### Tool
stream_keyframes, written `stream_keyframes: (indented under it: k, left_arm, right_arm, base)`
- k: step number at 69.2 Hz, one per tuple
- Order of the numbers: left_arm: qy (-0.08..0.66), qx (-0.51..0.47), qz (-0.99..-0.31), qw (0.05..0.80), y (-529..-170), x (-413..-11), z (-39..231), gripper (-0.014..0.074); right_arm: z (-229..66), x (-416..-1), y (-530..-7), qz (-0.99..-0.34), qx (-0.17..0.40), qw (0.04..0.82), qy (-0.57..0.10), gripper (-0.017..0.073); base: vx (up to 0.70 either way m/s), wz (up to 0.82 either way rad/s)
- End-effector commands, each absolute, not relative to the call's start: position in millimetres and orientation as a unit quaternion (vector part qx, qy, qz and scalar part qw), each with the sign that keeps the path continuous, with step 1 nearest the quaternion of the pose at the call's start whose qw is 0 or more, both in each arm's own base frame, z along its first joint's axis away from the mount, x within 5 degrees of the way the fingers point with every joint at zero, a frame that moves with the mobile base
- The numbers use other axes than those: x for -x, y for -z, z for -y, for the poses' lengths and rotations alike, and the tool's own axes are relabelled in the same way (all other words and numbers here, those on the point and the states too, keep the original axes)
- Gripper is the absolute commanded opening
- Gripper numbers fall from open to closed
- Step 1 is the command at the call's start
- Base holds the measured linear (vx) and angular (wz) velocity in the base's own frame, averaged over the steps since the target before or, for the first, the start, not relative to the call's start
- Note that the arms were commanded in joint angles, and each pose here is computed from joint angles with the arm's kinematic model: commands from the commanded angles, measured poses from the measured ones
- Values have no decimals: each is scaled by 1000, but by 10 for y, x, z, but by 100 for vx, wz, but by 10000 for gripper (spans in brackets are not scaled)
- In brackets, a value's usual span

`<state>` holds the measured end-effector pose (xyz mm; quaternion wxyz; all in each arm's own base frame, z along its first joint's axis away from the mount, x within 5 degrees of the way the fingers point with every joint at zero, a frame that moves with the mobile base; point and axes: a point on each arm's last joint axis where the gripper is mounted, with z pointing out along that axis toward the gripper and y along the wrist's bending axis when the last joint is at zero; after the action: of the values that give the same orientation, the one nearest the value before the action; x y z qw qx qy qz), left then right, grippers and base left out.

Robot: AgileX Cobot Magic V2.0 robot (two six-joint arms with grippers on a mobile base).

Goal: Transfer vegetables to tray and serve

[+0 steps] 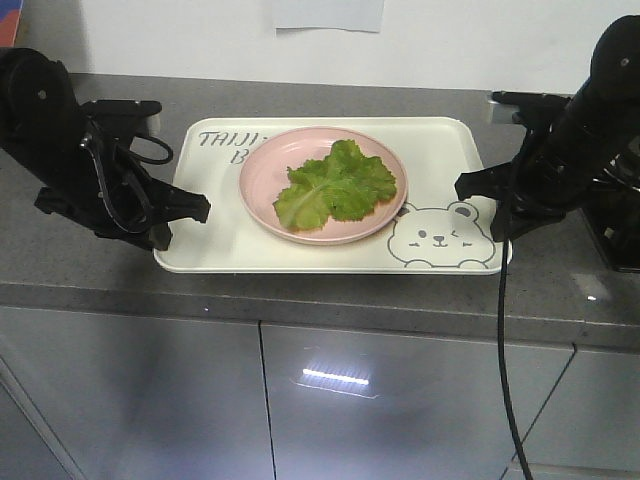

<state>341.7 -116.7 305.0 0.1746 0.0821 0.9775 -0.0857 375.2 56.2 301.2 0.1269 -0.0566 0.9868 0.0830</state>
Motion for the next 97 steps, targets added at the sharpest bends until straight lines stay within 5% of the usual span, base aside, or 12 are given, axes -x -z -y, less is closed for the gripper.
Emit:
stream_keyframes:
  k: [1,97]
  left_arm:
    - [154,-93,-953,243,-3421,-3333,1330,-6]
    - [154,-93,-953,243,-3421,-3333,1330,-6]
  right_arm:
    - [-708,-3679,-3374,-968,73,196,-139,-4]
    - [-708,-3679,-3374,-968,73,196,-139,-4]
  base:
    - [5,-5]
    - [2,-1]
